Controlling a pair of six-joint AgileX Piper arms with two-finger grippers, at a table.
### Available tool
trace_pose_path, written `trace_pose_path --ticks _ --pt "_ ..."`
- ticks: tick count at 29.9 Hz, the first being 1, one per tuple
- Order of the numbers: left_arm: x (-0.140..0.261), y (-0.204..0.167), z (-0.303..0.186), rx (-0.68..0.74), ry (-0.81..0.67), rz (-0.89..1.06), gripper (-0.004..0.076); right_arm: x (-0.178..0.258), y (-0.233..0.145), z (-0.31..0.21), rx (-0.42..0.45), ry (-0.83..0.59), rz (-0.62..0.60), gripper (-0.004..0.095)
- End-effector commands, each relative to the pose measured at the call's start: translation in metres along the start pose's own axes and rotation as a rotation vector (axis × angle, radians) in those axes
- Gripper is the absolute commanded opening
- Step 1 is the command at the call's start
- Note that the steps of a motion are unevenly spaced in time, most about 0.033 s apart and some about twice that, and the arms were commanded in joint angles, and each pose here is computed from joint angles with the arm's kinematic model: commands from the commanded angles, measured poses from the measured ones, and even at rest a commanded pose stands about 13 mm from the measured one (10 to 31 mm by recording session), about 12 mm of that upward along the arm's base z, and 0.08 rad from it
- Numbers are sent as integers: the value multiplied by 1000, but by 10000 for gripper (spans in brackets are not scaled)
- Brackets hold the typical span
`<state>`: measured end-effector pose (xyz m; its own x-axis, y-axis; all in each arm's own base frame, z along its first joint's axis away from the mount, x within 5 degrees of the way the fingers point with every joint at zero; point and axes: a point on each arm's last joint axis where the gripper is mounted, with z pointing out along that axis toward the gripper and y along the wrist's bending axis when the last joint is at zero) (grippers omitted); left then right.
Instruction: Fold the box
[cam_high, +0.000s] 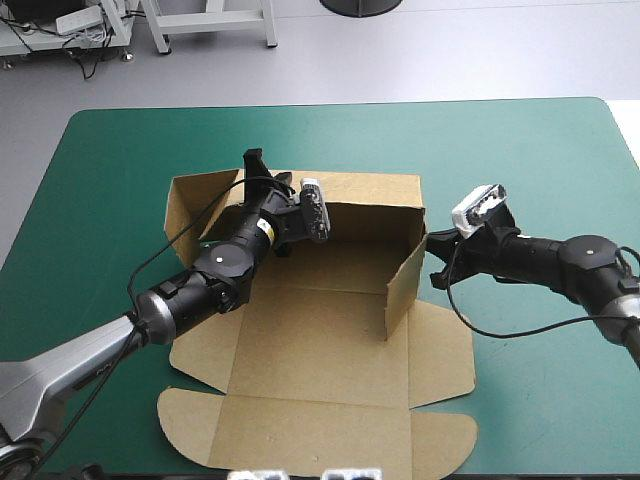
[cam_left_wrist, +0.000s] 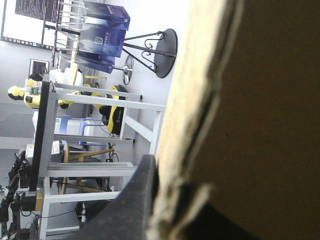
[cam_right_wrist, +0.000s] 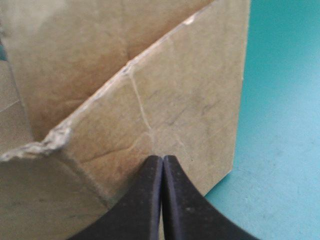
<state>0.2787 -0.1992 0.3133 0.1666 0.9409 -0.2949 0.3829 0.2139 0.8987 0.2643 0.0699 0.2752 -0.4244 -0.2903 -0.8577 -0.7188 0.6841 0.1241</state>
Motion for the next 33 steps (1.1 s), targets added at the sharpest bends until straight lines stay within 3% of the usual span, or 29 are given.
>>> trace_pose_path --ticks 1,6,12,15,20,23,33 --pt "-4 20 -11 -66 -31 -18 -9 -19 15 0 22 -63 -57 -19" --pt "-1 12 -2 -56 16 28 -9 -21 19 7 85 -53 -91 -18" --pt "1 3 8 -34 50 44 -9 -19 23 2 76 -16 -117 -4" --pt "0 3 8 -33 45 40 -9 -16 27 -3 56 34 -156 97" --pt "-1 2 8 -27 32 40 -9 -14 33 -6 14 55 -164 485" --pt "-2 2 8 -17 17 36 -9 -14 32 -5 15 58 -162 650" --pt "-15 -5 3 1 -22 35 -9 -20 28 -1 42 -15 -104 665"
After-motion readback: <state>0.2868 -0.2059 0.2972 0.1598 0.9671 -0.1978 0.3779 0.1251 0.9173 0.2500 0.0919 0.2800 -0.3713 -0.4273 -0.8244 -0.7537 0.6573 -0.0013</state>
